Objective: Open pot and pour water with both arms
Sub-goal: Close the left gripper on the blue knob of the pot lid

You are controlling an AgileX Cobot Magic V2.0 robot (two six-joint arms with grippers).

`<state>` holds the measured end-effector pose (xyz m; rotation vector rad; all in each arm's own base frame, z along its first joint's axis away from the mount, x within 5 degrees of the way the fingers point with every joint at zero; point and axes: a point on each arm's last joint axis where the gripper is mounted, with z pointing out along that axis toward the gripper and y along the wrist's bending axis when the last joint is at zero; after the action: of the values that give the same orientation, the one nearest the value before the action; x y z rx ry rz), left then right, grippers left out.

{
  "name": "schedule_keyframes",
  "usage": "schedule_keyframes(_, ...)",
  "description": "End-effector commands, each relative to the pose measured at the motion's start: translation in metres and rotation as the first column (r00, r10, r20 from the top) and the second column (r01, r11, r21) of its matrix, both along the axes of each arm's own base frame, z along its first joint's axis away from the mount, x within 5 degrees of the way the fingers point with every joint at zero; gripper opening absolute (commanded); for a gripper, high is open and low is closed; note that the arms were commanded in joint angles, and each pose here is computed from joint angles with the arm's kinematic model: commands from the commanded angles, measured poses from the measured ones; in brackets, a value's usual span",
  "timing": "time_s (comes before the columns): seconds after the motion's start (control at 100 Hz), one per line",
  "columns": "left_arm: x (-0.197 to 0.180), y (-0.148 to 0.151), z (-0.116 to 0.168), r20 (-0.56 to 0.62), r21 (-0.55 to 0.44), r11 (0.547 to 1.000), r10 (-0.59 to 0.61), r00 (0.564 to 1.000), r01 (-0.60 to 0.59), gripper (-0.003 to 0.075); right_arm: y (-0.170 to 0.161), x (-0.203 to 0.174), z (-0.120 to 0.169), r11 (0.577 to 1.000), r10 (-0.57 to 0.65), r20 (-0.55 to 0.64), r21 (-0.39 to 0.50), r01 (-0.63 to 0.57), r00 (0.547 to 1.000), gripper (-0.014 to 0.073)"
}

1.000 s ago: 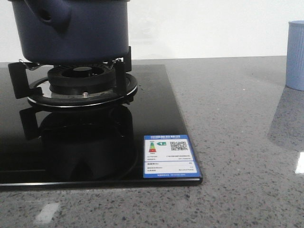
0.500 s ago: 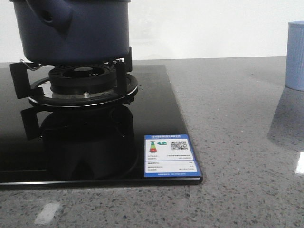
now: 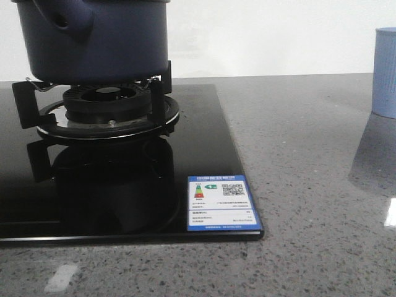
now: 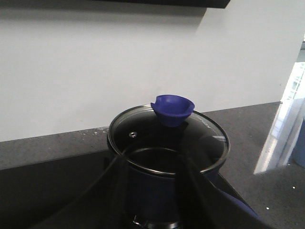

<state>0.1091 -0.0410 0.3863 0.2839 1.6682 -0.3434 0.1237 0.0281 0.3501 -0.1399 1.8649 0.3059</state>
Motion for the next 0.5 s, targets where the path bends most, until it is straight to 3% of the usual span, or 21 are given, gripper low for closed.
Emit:
schedule_keyframes(0.0, 0.008, -0.003, 0.014, 0.058, -0.06, 0.998, 0.002, 0.998, 0.001, 0.0433, -0.002, 0.002, 0.016, 1.0, -0.022, 0.084, 0.001, 0.022, 0.996, 0.0536)
schedule_keyframes(0.08, 0.017, -0.008, 0.011, 0.036, -0.063, 0.998, -0.016, 0.999, 0.018, 0.0486, -0.002, 0.002, 0.016, 1.0, -0.018, 0.078, 0.0, 0.018, 0.997, 0.0538)
schedule_keyframes(0.49, 0.07, -0.045, -0.007, 0.036, -0.073, 0.996, -0.049, 0.998, 0.052, 0.0495, -0.001, 0.002, 0.015, 1.0, -0.015, 0.073, -0.001, 0.016, 0.997, 0.0538)
